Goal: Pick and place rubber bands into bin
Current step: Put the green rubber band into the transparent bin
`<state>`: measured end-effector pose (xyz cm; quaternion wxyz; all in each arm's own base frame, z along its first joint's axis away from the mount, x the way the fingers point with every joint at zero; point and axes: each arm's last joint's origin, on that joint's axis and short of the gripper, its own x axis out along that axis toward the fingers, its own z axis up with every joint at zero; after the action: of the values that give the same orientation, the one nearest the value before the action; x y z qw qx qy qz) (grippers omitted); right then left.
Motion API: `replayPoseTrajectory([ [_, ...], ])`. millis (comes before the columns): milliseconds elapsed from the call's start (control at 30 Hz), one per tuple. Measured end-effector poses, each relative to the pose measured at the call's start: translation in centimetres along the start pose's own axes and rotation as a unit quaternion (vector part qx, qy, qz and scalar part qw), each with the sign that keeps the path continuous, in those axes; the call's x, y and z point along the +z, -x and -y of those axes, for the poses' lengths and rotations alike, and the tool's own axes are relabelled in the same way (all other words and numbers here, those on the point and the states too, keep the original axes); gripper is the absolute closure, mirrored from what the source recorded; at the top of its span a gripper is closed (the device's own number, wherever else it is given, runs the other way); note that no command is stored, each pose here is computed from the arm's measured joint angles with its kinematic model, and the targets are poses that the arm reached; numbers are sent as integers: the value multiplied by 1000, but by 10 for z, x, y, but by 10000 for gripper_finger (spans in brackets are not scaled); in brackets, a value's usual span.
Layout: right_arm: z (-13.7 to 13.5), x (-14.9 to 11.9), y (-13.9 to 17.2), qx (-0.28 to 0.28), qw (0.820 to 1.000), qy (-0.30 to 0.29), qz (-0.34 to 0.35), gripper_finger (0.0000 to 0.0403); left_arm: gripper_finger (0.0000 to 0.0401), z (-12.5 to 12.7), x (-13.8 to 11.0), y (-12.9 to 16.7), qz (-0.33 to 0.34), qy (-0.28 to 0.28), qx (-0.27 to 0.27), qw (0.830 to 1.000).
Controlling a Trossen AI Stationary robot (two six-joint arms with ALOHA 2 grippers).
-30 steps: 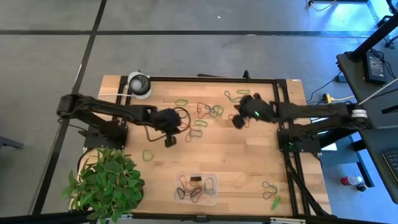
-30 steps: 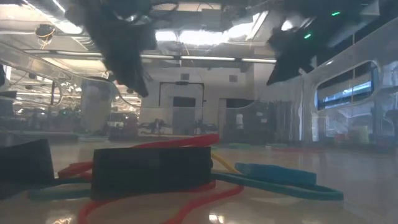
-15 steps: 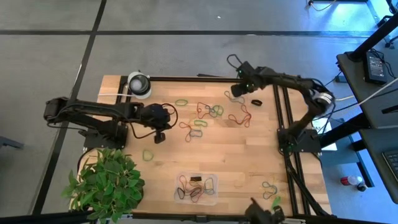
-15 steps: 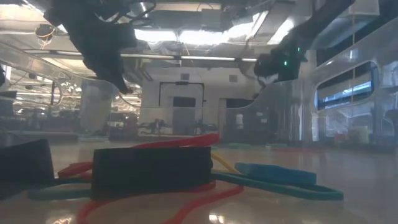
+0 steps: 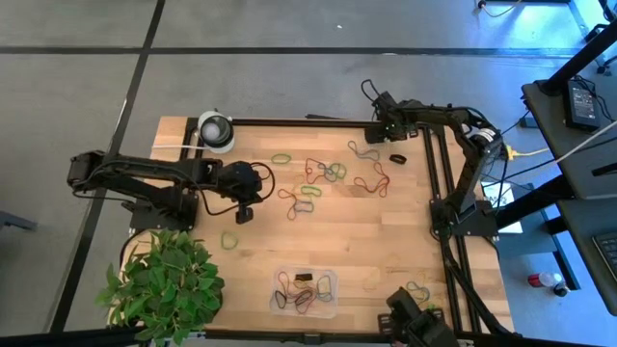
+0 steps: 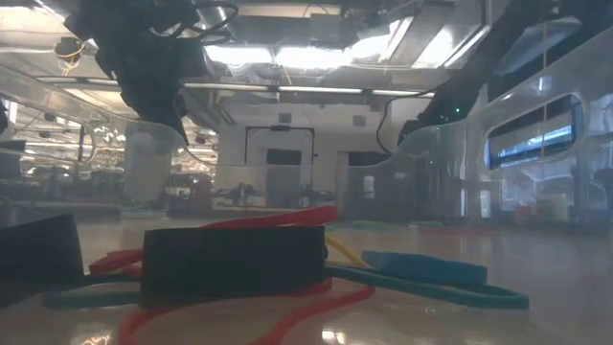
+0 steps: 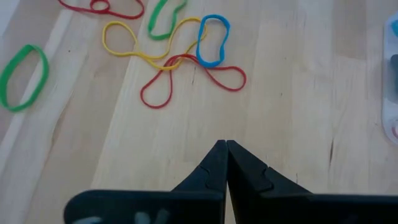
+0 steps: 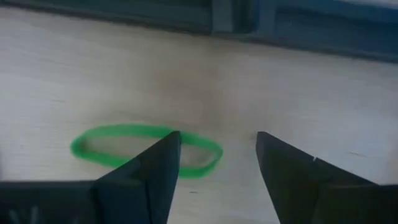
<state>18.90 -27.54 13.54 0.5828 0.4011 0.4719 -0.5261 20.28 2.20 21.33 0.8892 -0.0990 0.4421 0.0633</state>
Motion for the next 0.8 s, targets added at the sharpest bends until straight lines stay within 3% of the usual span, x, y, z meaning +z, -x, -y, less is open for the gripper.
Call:
replayPoseTrajectory([
  [167,-7,-5,-14,-10,999,19,-33,227,399,0,0,0,1,0,0,1000],
  [400,-24,-15,-9,-5,995,92,-20,387,398,-1,1,0,7,4,18,1000],
  [533,-19,-29,18,-5,989,139,-46,394,398,0,1,0,7,18,7,1000],
  [667,-14,-27,69,19,987,154,37,398,398,4,0,0,5,43,2,999],
  [800,-10,-48,123,45,980,174,90,400,398,8,0,0,3,81,-5,997],
])
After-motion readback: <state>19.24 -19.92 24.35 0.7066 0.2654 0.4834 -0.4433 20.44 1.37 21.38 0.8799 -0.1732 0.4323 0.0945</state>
